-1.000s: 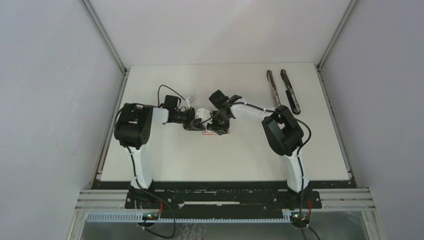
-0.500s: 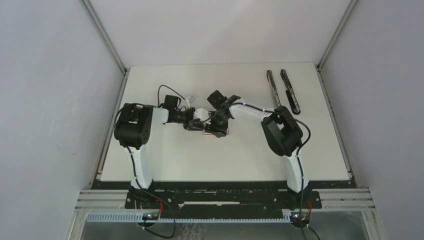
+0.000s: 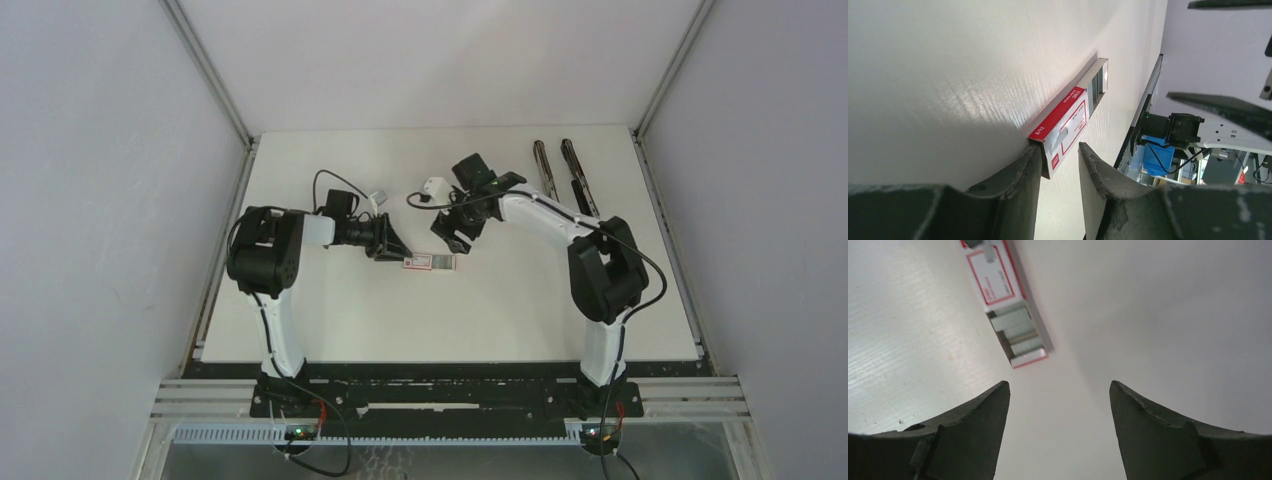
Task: Unload the staples from the stapler
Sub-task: Close the staple box at the center of the board.
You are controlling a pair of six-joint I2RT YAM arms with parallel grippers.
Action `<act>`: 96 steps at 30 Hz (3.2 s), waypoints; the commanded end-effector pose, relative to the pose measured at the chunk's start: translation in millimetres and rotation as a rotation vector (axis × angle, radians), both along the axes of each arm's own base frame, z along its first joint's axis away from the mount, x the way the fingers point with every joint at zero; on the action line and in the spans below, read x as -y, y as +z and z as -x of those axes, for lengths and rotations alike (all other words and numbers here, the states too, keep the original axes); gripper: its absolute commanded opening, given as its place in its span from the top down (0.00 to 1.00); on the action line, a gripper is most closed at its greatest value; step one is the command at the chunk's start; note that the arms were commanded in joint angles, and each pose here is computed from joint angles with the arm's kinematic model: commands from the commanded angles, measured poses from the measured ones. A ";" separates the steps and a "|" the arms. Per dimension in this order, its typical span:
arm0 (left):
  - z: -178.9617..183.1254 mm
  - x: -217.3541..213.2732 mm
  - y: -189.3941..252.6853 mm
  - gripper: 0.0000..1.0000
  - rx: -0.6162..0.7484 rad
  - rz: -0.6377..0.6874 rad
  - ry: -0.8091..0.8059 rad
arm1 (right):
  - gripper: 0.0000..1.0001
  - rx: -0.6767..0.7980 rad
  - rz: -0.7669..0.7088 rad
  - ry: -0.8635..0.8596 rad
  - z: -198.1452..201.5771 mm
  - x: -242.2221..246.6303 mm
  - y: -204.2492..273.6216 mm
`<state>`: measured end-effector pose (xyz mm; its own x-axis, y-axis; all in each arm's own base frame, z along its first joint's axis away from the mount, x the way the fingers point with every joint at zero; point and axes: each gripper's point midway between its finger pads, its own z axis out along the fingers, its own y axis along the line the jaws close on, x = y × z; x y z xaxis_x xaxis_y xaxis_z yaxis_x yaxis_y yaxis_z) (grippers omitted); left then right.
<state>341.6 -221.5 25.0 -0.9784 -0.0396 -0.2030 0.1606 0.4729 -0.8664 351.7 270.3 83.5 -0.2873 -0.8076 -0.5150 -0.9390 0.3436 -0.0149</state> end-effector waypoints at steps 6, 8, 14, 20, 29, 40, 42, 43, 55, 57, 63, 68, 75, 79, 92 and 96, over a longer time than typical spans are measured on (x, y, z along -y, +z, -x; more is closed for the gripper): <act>3.1 -6.9 -7.1 0.59 0.009 -0.034 0.020 | 0.25 -0.052 0.068 -0.403 -1.0 48.8 -36.9; 3.6 -6.7 -6.8 0.59 0.007 -0.032 0.019 | 0.24 -0.059 0.077 -0.443 -1.4 49.3 -44.6; 3.5 -6.7 -3.3 0.56 0.016 -0.029 0.020 | 0.24 -0.046 0.096 -0.502 -5.8 44.8 -58.0; 4.5 -6.1 -6.2 0.56 0.008 -0.024 0.026 | 0.24 -0.038 0.110 -0.529 -7.7 38.7 -68.1; 6.3 -6.4 -9.2 0.56 -0.002 -0.024 0.030 | 0.24 -0.081 0.080 -0.489 2.4 2.3 -75.4; 4.3 -6.1 -5.0 0.56 0.007 -0.020 0.030 | 0.24 -0.076 0.067 -0.467 1.7 -20.3 -74.5; -0.3 -8.8 1.0 0.55 0.026 -0.029 0.042 | 0.24 -0.074 0.067 -0.473 0.5 -17.6 -74.2; -3.3 -11.3 3.1 0.54 0.037 -0.043 0.052 | 0.24 -0.073 0.067 -0.479 -1.2 -15.2 -73.8; -21.0 -23.3 27.3 0.39 0.167 -0.126 0.061 | 0.24 -0.090 0.050 -0.498 -6.7 -5.4 -73.3; -17.8 -17.9 34.0 0.35 0.177 -0.076 0.044 | 0.24 -0.099 0.040 -0.489 -5.3 -8.2 -72.3; -19.6 -25.1 31.9 0.31 0.178 -0.079 0.094 | 0.25 -0.104 0.025 -0.477 -3.6 -11.8 -68.6; -30.3 -37.4 39.8 0.25 0.248 -0.146 0.151 | 0.25 -0.103 0.026 -0.471 -3.7 -12.9 -68.7; -28.0 -39.4 47.2 0.16 0.295 -0.166 0.133 | 0.25 -0.101 0.029 -0.467 -5.6 -14.2 -68.3; -27.7 -50.4 29.5 0.18 0.261 -0.254 0.155 | 0.25 -0.095 0.029 -0.472 -6.2 -15.0 -64.8; -9.3 -31.4 15.1 0.45 0.218 -0.255 0.071 | 0.26 -0.168 -0.036 -0.499 1.9 -35.0 -62.7; -5.7 -32.0 9.5 0.48 0.199 -0.272 0.068 | 0.26 -0.154 -0.010 -0.495 5.7 -42.2 -66.2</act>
